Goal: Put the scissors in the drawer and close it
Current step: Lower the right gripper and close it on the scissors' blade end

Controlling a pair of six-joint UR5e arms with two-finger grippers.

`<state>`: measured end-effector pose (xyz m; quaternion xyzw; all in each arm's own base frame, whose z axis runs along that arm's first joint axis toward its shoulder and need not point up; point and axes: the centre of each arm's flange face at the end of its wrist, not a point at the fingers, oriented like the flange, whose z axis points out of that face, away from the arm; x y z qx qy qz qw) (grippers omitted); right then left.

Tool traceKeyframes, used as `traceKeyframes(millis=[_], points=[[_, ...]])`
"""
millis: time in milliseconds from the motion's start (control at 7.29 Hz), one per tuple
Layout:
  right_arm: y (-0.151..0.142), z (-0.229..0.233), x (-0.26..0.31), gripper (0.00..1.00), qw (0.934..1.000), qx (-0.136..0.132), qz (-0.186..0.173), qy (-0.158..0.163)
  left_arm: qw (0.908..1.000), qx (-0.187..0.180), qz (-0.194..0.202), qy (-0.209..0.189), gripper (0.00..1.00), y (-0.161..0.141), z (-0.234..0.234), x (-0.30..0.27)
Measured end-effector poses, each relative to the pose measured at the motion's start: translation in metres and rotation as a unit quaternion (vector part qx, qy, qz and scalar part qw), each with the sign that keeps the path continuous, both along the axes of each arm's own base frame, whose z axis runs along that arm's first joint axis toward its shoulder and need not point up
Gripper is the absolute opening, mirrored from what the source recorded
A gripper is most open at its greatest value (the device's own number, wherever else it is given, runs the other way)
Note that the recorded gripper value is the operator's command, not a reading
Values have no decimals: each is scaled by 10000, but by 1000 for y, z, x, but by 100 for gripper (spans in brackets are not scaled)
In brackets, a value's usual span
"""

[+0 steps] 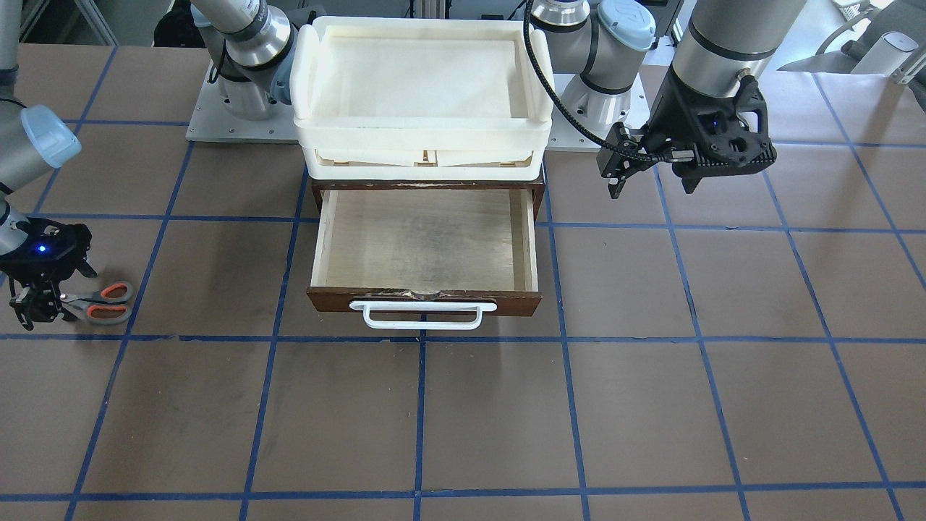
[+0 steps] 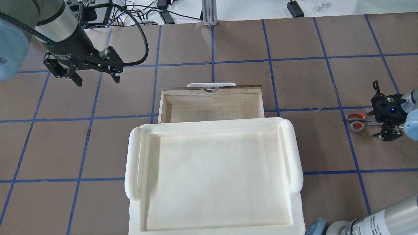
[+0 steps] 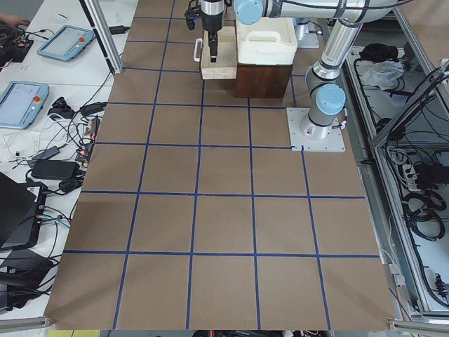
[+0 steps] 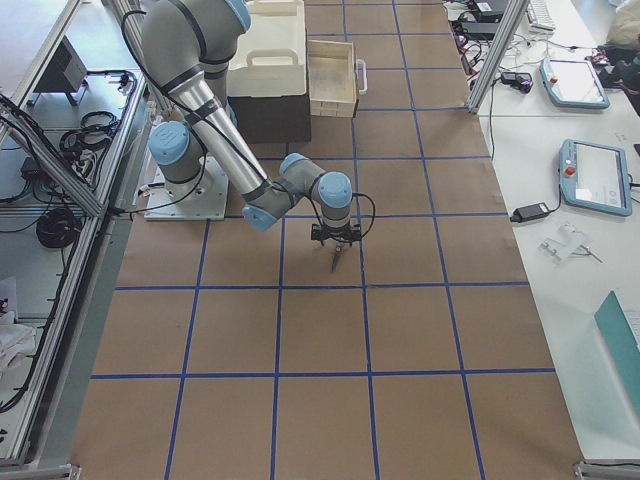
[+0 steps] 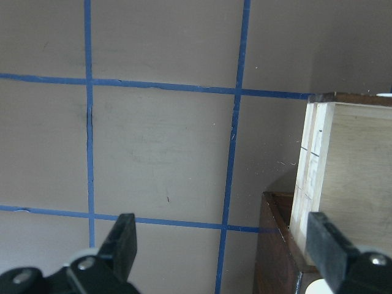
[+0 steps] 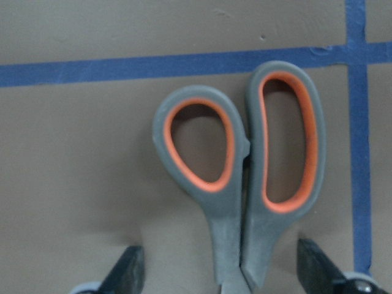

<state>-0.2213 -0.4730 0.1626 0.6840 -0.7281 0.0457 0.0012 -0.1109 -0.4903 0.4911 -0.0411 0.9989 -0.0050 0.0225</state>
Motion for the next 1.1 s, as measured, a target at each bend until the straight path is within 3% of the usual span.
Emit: traceKeyframes(millis=[686,960,1097], points=[[-3,4,0,54,10000,-46,-21,25,10000,-9,0,5,100,0,0,0],[-6,8,-2,30,9999,-88,-13,50,10000,-22,0,3,100,0,0,0],[-7,10,-3,10,9999,-103,4,69,10000,-29,0,5,100,-1,1,0]])
